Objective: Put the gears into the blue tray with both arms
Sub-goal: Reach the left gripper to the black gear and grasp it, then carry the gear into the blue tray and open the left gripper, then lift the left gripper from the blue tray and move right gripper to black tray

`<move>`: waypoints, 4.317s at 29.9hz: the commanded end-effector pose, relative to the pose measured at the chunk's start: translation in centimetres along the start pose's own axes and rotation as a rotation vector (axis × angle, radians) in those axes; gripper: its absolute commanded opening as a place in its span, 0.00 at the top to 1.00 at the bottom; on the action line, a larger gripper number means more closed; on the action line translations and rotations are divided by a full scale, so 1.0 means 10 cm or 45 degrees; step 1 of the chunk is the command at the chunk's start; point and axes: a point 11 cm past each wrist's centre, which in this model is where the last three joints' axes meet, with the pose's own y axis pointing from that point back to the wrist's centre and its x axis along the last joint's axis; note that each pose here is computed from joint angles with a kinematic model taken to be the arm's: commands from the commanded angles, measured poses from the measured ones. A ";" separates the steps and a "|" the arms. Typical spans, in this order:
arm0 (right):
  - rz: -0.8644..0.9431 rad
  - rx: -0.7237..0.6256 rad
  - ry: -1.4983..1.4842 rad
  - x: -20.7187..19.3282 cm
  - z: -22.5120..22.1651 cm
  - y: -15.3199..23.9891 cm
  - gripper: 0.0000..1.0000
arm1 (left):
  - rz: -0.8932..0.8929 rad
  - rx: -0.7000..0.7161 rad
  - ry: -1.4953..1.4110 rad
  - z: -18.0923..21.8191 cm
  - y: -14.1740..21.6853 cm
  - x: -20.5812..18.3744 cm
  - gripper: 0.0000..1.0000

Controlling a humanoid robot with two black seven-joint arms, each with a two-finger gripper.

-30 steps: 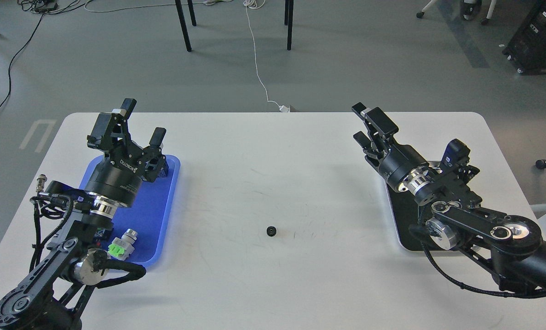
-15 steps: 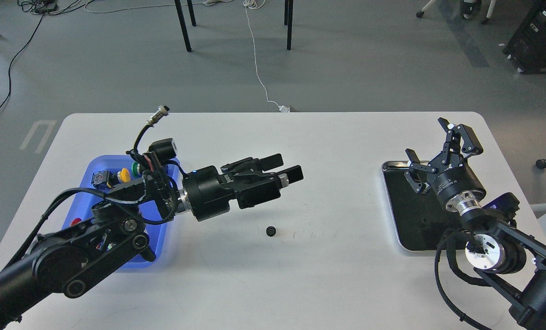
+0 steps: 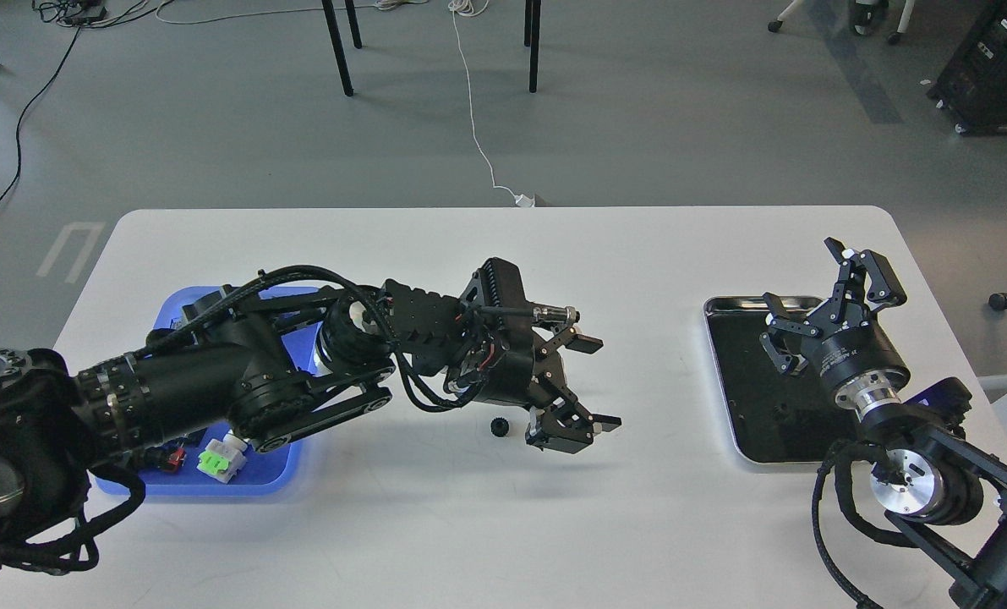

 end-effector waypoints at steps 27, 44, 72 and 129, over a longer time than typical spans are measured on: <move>0.009 -0.017 0.012 0.04 0.04 0.03 0.02 | -0.105 0.112 0.237 -0.02 0.34 -1.09 0.44; 0.007 -0.019 0.009 0.03 0.05 0.03 0.02 | -0.120 0.137 0.249 -0.08 0.36 -1.15 0.91; -0.025 -0.038 -0.001 -0.08 0.15 0.01 0.02 | -0.360 0.734 0.373 -0.77 2.91 -1.78 0.89; -0.028 -0.041 0.009 -0.08 0.14 0.02 0.02 | 0.484 0.652 0.887 -0.85 2.62 -0.95 0.01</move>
